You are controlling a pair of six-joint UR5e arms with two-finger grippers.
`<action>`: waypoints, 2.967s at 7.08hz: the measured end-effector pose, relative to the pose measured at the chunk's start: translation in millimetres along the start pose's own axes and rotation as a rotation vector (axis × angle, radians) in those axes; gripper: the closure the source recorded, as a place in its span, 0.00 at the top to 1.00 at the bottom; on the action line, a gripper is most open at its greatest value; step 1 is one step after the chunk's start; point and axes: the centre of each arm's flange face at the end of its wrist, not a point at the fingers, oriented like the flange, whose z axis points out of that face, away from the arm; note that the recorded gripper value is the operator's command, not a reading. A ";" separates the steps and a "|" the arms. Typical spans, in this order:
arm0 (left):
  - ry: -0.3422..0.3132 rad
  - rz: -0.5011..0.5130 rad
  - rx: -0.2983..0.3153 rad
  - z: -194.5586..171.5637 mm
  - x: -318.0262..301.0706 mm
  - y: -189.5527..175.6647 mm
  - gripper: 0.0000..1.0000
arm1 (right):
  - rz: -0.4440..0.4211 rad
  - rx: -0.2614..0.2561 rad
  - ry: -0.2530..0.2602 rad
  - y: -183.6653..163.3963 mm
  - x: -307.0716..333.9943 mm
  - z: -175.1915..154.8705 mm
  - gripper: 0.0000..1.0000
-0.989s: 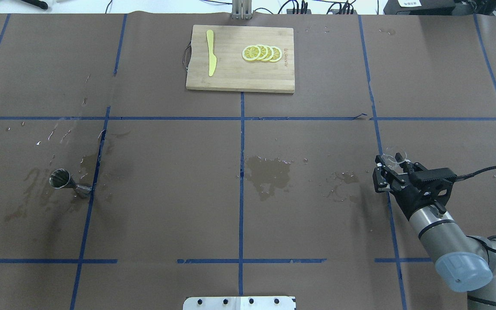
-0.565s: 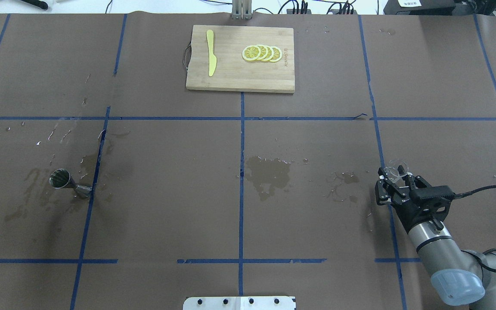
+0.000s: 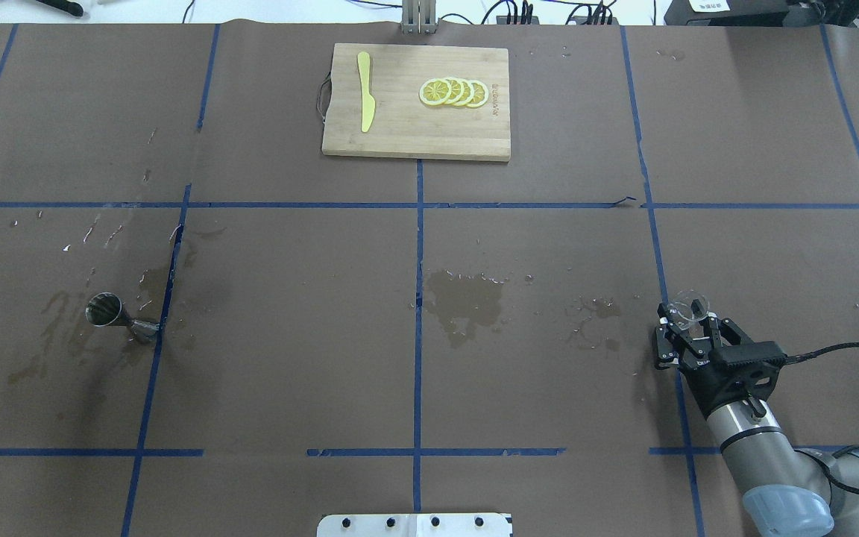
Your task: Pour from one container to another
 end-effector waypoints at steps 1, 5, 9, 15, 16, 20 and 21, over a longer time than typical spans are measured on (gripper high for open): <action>0.000 0.000 0.000 0.0 0.0 0.0 1.00 | -0.010 -0.003 0.002 2.8 1.8 0.8 0.17; 0.000 0.001 0.001 -0.4 0.4 0.0 1.00 | -0.023 -0.008 0.004 8.8 2.6 2.7 0.44; 0.000 0.000 0.000 0.6 -0.6 1.8 1.00 | -0.009 -0.005 -0.002 7.6 3.5 1.9 1.00; 0.001 0.002 0.001 0.0 0.2 1.0 1.00 | 0.003 0.033 -0.075 -3.9 15.8 -3.3 1.00; 0.001 0.004 0.002 -0.7 1.1 0.7 1.00 | -0.010 0.043 -0.091 -11.0 19.7 -7.1 1.00; 0.001 0.008 0.007 -2.8 3.4 0.3 1.00 | 0.011 0.023 -0.142 -74.3 38.1 -12.7 1.00; 0.001 0.009 0.007 -2.9 3.4 0.3 1.00 | 0.017 -0.011 -0.149 -92.2 51.1 1.8 1.00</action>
